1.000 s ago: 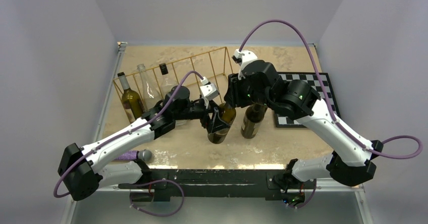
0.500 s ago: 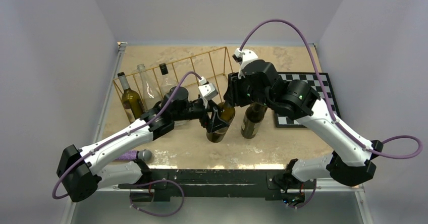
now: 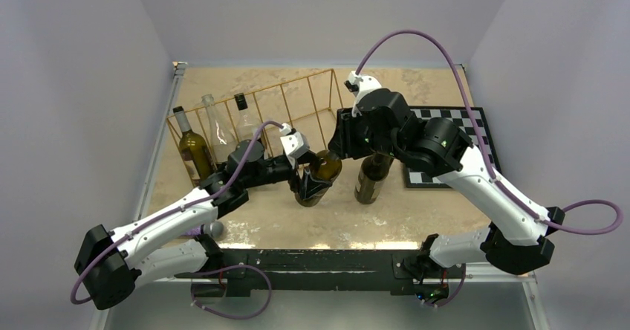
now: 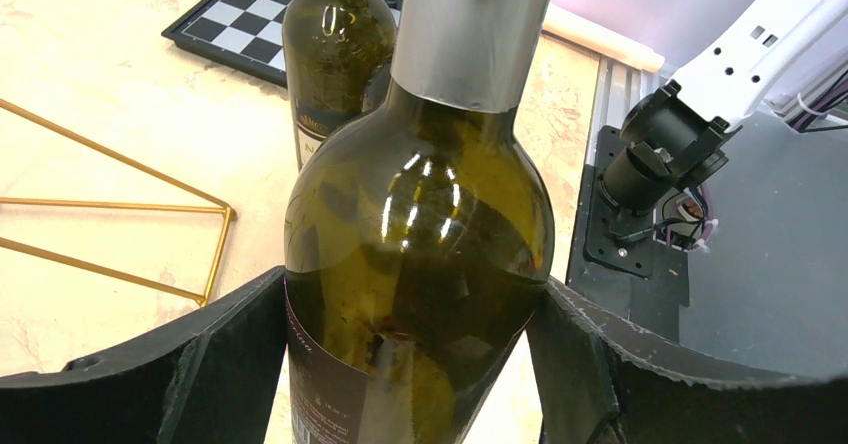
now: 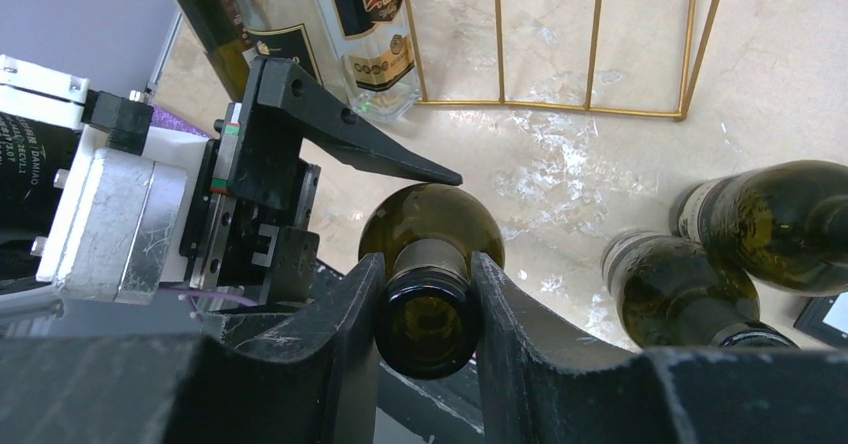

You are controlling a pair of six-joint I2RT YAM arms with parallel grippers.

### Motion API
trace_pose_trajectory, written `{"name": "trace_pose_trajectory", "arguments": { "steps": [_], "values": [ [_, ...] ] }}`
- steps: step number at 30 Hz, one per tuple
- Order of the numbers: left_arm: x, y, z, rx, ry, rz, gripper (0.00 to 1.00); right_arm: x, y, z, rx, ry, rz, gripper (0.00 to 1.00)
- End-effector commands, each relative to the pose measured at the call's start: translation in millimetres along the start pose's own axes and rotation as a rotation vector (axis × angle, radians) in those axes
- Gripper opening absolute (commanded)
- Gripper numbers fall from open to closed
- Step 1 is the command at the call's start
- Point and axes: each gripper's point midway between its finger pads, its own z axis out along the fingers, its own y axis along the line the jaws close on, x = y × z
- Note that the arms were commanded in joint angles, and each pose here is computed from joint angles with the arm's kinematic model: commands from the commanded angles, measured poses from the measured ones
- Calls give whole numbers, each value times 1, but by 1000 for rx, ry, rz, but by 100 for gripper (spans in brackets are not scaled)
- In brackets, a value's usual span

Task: Put the wine bottle on the wine rack

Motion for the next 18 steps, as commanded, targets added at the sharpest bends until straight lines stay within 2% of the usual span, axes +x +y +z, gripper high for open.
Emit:
{"name": "trace_pose_trajectory", "arguments": {
  "steps": [1, 5, 10, 16, 18],
  "values": [
    [-12, 0, 2, 14, -58, 112, 69, -49, 32, -34, -159, -165, 153, 0],
    [-10, 0, 4, 9, -52, 115, 69, -49, 35, -31, -169, -154, 173, 0],
    [-5, -2, 7, 34, -34, 118, 85, -48, 37, -29, -181, -147, 186, 0],
    [0, -5, 10, 59, -20, 103, 91, -46, 37, -28, -186, -144, 189, 0],
    [0, -4, 10, 54, -20, 105, 90, -46, 36, -27, -184, -143, 188, 0]
  ]
}}
